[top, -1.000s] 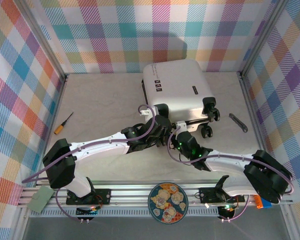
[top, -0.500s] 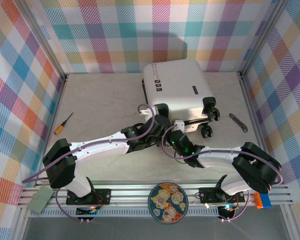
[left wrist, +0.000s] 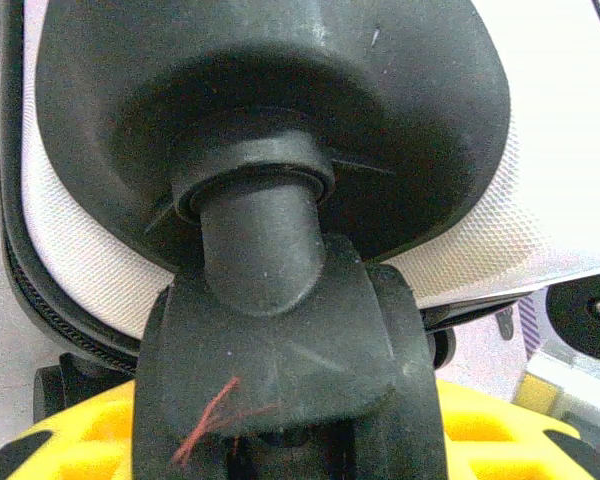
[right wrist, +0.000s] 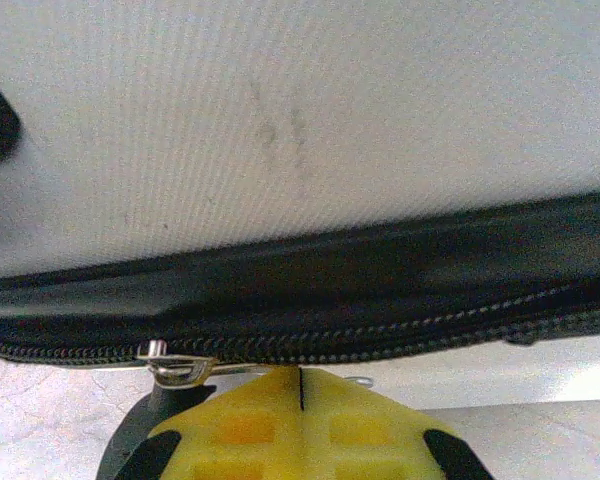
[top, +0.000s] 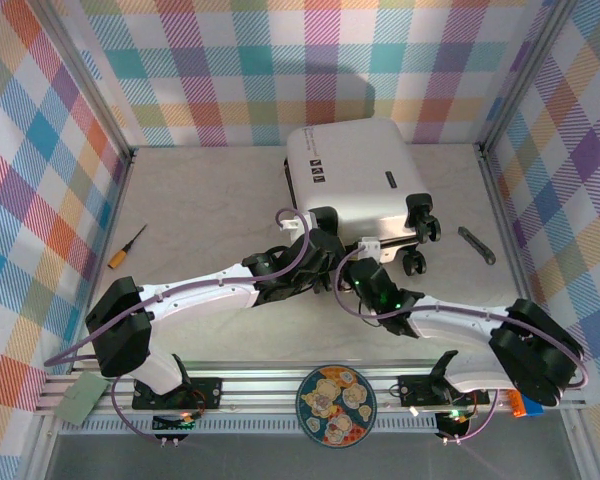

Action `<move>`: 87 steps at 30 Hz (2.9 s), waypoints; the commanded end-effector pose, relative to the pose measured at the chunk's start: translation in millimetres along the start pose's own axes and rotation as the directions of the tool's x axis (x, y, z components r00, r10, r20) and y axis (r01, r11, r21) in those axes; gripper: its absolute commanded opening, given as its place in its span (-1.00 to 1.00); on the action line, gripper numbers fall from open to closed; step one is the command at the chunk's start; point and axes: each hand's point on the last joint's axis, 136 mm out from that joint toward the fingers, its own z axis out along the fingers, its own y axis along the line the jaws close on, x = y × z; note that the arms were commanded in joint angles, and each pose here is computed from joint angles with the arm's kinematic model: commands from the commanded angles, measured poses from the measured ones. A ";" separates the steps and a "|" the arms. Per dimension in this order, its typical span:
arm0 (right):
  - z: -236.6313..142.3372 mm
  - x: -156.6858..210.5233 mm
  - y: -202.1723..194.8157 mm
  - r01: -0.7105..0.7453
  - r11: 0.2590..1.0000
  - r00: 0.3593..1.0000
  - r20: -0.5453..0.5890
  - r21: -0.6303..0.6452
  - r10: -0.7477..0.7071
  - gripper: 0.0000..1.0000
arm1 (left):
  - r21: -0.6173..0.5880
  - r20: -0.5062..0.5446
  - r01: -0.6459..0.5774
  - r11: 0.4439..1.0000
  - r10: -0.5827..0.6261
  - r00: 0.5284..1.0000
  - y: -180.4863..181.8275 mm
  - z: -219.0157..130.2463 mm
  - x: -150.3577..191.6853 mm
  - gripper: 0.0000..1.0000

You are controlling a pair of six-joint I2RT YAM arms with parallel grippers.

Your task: Pack the luggage

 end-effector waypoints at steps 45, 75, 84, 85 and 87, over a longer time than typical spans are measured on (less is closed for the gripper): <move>23.5 -22.7 35.2 -0.095 0.992 0.992 0.081 -0.077 0.101 -0.59 | 0.157 -0.088 0.018 0.988 -0.004 0.996 -35.6 4.3 13.8 -0.86; 16.9 -70.2 -50.7 0.082 0.987 0.996 0.036 -0.142 -0.077 -1.00 | 0.146 -0.003 0.005 0.989 -0.004 1.000 -34.0 -27.5 24.1 -0.96; 21.8 -100.2 -98.6 -0.022 0.999 0.999 0.048 -0.034 0.024 -1.00 | 0.101 0.094 -0.089 0.991 0.080 0.992 -27.5 -64.7 12.8 -0.96; 23.6 -102.6 -99.7 -0.026 0.999 0.998 0.049 -0.037 0.028 -0.99 | 0.105 0.091 -0.091 0.990 0.081 0.993 -29.1 -64.4 15.0 -0.96; 29.7 -111.3 -96.0 -0.021 0.998 0.998 0.053 -0.063 0.024 -0.95 | 0.115 0.080 -0.093 0.989 0.084 0.993 -34.4 -62.9 20.3 -0.95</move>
